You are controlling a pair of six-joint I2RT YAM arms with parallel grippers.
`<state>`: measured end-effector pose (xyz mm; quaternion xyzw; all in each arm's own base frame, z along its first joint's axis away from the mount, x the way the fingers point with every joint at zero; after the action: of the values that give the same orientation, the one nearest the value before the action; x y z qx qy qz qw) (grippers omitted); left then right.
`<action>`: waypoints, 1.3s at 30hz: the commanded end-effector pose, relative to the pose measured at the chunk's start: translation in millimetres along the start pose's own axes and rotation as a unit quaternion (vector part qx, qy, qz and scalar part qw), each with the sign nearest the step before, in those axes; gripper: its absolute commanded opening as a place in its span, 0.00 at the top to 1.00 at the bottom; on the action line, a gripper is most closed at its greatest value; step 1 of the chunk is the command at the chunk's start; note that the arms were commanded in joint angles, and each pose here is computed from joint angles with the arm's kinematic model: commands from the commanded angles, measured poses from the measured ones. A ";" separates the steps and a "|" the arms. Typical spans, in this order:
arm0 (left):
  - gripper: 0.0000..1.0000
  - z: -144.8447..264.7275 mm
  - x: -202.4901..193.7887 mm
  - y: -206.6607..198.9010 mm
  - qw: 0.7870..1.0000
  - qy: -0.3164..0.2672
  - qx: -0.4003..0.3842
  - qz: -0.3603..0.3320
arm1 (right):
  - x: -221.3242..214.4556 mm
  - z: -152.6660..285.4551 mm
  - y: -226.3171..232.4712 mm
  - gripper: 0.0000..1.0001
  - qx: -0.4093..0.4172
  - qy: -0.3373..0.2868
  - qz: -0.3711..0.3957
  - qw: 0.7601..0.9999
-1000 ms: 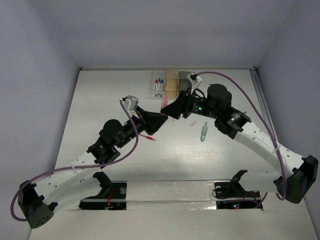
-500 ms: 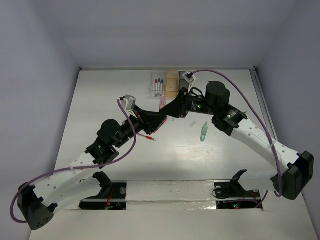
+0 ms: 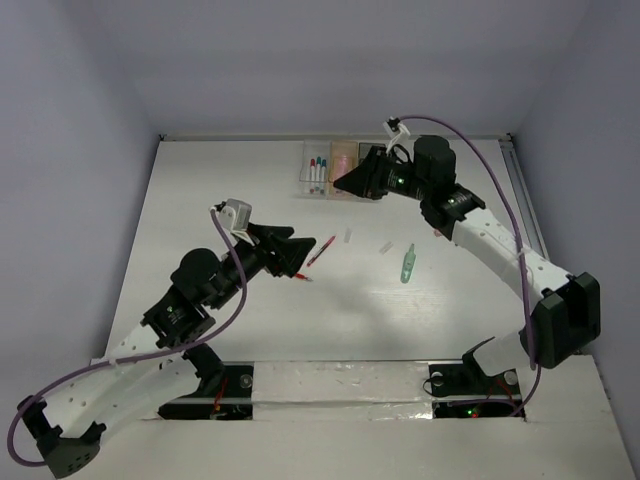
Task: Sort the stationery into containers
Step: Place the pen in the storage box.
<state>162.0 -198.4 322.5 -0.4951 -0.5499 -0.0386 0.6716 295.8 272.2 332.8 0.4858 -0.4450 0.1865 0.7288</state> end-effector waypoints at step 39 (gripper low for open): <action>0.01 20.3 25.7 95.9 0.967 0.031 0.219 -0.128 | 13.2 -77.1 -264.8 1.00 -0.286 0.124 0.012 0.950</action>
<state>212.5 -118.1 276.3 -0.2439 -0.5765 -0.0052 0.7799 515.7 204.8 166.7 0.1825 -0.3665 0.1135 0.9053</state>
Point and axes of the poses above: each gripper's point midway between its finger pads, its own z axis back along the fingers, its own y axis along the line the jaws close on, x = y × z, the point moved 5 cm from there along z, back along the fingers, and after that the axes turned 10 degrees about z, right-handed, at the moved point
